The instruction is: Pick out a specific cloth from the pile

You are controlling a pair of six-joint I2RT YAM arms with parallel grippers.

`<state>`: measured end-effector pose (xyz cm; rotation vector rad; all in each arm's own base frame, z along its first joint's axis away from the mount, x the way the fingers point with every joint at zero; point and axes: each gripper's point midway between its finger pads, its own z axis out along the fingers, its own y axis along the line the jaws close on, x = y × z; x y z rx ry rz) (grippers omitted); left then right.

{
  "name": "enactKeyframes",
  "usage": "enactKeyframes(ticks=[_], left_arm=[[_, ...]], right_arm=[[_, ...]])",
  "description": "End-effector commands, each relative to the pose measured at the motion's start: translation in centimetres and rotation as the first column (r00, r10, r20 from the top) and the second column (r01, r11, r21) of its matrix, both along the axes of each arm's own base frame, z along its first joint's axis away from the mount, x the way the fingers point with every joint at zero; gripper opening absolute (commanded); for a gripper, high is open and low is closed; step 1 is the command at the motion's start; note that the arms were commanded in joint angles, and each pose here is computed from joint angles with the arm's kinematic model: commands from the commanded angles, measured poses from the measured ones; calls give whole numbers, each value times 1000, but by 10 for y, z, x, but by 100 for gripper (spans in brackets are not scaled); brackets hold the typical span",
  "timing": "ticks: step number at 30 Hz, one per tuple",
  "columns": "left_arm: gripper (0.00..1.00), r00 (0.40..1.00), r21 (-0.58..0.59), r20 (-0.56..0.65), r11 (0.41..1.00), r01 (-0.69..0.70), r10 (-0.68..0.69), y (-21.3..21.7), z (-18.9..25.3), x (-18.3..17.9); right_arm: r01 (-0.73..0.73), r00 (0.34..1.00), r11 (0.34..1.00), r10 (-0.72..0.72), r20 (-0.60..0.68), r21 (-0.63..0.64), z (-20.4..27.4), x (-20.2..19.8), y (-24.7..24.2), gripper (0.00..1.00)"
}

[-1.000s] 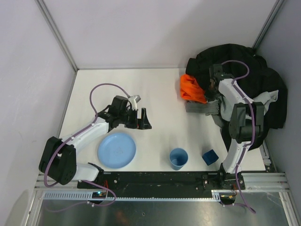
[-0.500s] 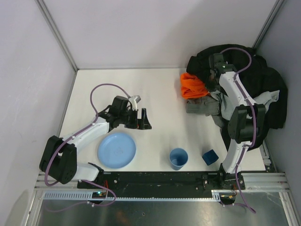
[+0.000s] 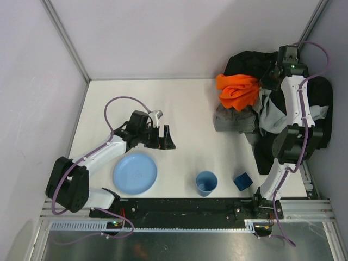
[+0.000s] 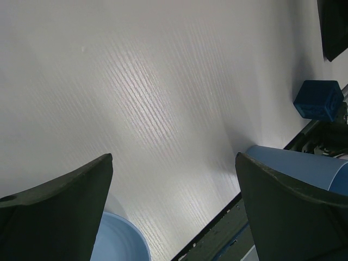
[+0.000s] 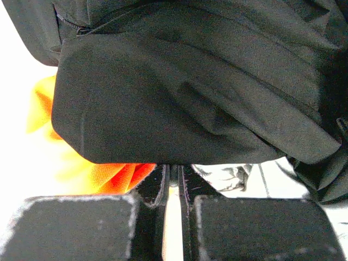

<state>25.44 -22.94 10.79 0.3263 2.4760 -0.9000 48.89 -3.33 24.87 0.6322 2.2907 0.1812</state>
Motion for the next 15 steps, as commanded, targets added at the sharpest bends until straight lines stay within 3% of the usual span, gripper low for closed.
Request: enactKeyframes(ticks=[1,11,15], left_arm=[[100,999,-21,35,999,24,-24,-6,7,0],[100,996,-56,78,998,41,-36,-14,29,10],[100,995,-84,84,995,55,-48,-24,41,17]], right_arm=[[1,974,1000,0,228,-5,69,21,-6,0],[-29,979,999,33,202,-25,41,24,-10,0],[39,986,999,-33,164,-30,19,29,-26,0]])
